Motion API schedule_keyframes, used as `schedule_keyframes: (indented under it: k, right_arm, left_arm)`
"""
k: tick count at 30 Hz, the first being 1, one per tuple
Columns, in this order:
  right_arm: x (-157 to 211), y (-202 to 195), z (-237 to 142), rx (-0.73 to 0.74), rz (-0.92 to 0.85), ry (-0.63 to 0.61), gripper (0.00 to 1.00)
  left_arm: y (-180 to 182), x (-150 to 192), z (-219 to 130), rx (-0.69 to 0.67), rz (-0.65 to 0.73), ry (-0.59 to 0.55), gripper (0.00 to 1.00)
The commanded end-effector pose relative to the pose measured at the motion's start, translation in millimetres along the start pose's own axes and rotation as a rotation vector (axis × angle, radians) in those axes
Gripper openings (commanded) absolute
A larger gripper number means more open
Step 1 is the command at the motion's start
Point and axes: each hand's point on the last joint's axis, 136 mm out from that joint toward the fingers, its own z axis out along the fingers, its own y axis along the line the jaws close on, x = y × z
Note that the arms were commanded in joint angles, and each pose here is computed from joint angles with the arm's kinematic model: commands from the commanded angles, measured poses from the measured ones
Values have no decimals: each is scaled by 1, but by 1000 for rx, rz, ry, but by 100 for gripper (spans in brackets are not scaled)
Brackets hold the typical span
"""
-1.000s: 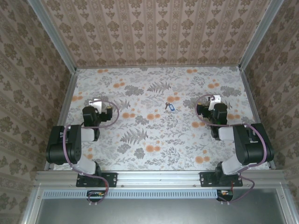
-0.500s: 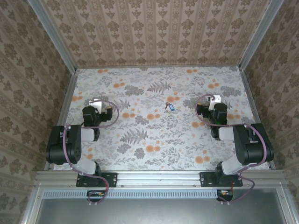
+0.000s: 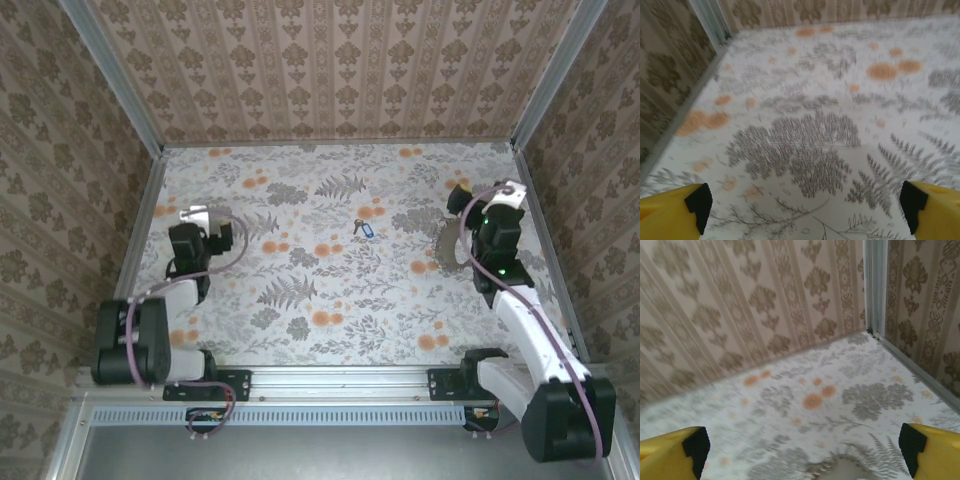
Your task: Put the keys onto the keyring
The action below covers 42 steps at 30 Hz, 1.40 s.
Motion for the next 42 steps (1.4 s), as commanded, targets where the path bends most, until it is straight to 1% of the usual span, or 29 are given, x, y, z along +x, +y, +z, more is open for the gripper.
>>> schedule_keyframes:
  k: [1,2,3,5,6,7,8,9,10,12,15,18,21,24,28,32,34,36,42]
  right_arm:
    - [55,-14,-21,59,189,277,100]
    - [60,-16,-23,70,231,291,100]
    - [67,-17,-23,74,251,317,100]
    - [79,-19,-23,113,223,420,99]
    - [86,-21,-23,138,188,482,96]
    - [95,-20,-20,142,148,549,93]
    - [103,-18,-17,137,112,604,90]
    - [114,-16,-14,132,74,671,84]
    - [125,-15,-10,135,40,733,79]
    - [145,-19,-8,156,-20,844,73]
    - [161,-28,1,179,-59,896,70]
    - [186,-20,11,100,-53,991,71]
    - [206,-11,18,40,-42,1052,72]
    - [222,-11,26,39,-44,1079,72]
    - [249,-14,29,40,-65,1134,72]
    - [261,-11,25,39,-108,1202,73]
    - [266,-5,16,37,-115,1255,73]
    - [272,11,3,6,-134,1301,73]
    - [297,95,-50,-148,-283,1376,74]
  left_arm:
    - [16,-45,-34,-64,-136,28,100]
    - [19,-57,-46,-67,-178,24,100]
    - [25,-70,-59,-85,-250,16,100]
    - [46,-72,-86,-197,-497,65,100]
    - [52,-77,-96,-213,-569,63,100]
    - [47,-88,-101,-143,-551,53,100]
    - [32,-100,-103,-19,-491,42,100]
    - [13,-111,-106,117,-421,26,100]
    - [-3,-115,-107,213,-373,27,100]
    - [-30,-110,-102,322,-294,71,100]
    - [-67,-91,-91,440,-191,191,100]
    - [-98,-69,-82,514,-113,271,100]
    - [-108,-53,-74,542,-156,372,100]
    - [-111,-42,-69,543,-167,441,100]
    - [-107,-37,-66,510,-179,455,100]
    - [-101,-34,-64,474,-169,447,100]
    - [-98,-32,-62,457,-162,450,100]
    - [-96,-30,-61,445,-156,452,100]
    - [-93,-26,-59,418,-140,455,100]
